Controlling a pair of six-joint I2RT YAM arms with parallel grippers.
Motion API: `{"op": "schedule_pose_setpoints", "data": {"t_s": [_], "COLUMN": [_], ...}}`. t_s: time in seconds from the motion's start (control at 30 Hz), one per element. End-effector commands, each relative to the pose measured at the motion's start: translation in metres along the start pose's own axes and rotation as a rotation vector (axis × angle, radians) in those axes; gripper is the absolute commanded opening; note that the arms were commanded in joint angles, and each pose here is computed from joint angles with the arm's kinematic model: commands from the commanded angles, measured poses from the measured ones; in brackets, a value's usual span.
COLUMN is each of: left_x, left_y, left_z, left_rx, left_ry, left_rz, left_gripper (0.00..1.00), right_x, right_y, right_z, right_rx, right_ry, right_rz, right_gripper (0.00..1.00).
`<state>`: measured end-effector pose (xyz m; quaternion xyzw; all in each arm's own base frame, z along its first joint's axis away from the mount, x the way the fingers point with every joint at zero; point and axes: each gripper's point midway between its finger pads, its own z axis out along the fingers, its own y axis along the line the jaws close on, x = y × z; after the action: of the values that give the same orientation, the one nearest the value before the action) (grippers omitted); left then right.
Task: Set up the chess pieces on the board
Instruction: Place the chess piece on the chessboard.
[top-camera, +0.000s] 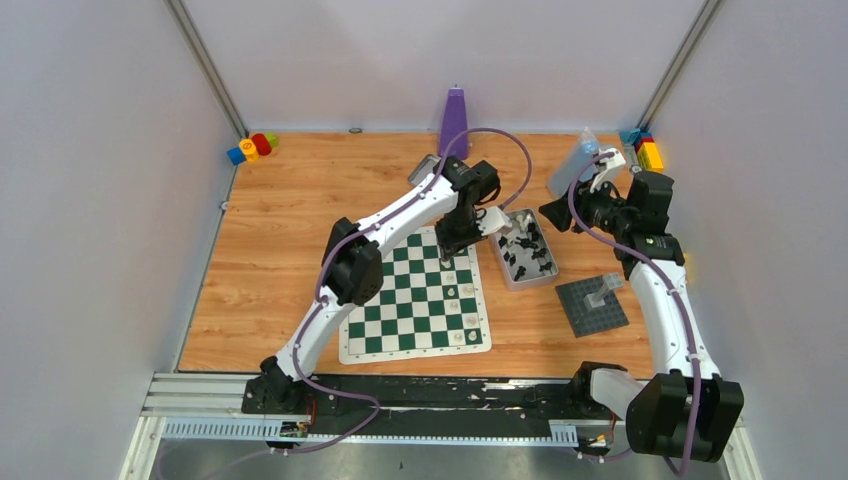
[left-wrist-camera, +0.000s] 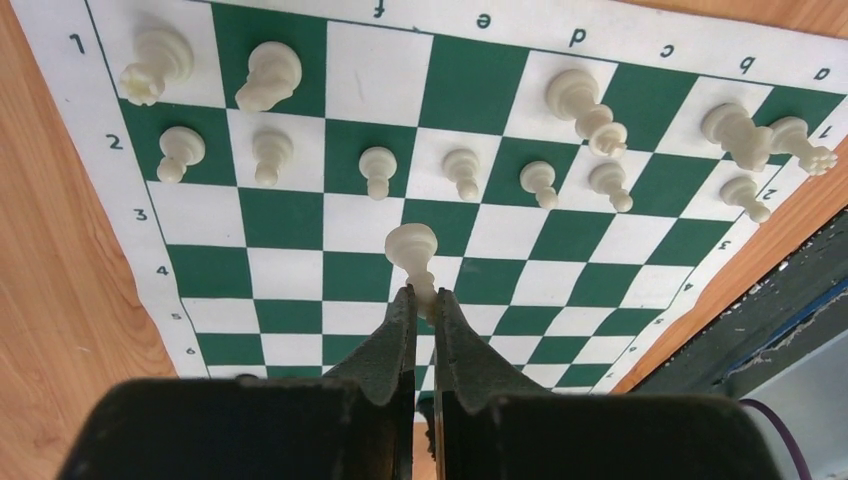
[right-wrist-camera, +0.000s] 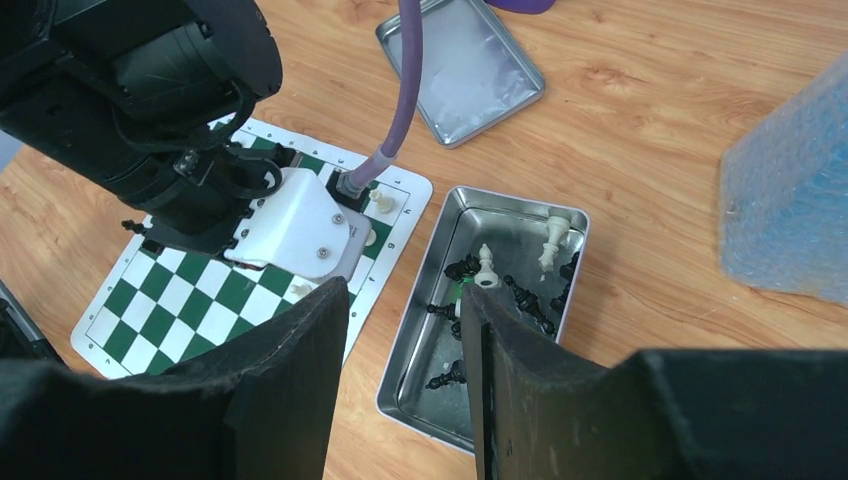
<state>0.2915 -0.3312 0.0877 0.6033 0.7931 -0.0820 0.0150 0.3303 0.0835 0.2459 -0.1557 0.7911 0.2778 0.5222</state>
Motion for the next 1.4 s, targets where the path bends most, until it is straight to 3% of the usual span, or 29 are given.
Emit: {"op": "schedule_pose_setpoints", "data": {"t_s": [0.0,0.67,1.37], "left_x": [-0.014,-0.048,-0.053], "left_y": [-0.004,0.001,0.005], "left_z": [-0.007,0.01,0.041], "left_rx": [-0.007,-0.04,-0.068], "left_ry": [-0.041,-0.109,-0.064], "left_rz": [0.043,0.114,0.152], "left_gripper": [0.1,0.14,0.2], "right_x": [-0.024,-0.033,-0.03], "right_y": [0.001,-0.012,-0.017], "right_z": [-0.008,-0.017,-0.018], "right_rx": [0.017,0.102,0.116], "right_ry": [-0.058,-0.08,-0.076], "right_rz": [-0.071,-0.076,-0.071], "right_gripper": [0.46,0.45,0.45]}}
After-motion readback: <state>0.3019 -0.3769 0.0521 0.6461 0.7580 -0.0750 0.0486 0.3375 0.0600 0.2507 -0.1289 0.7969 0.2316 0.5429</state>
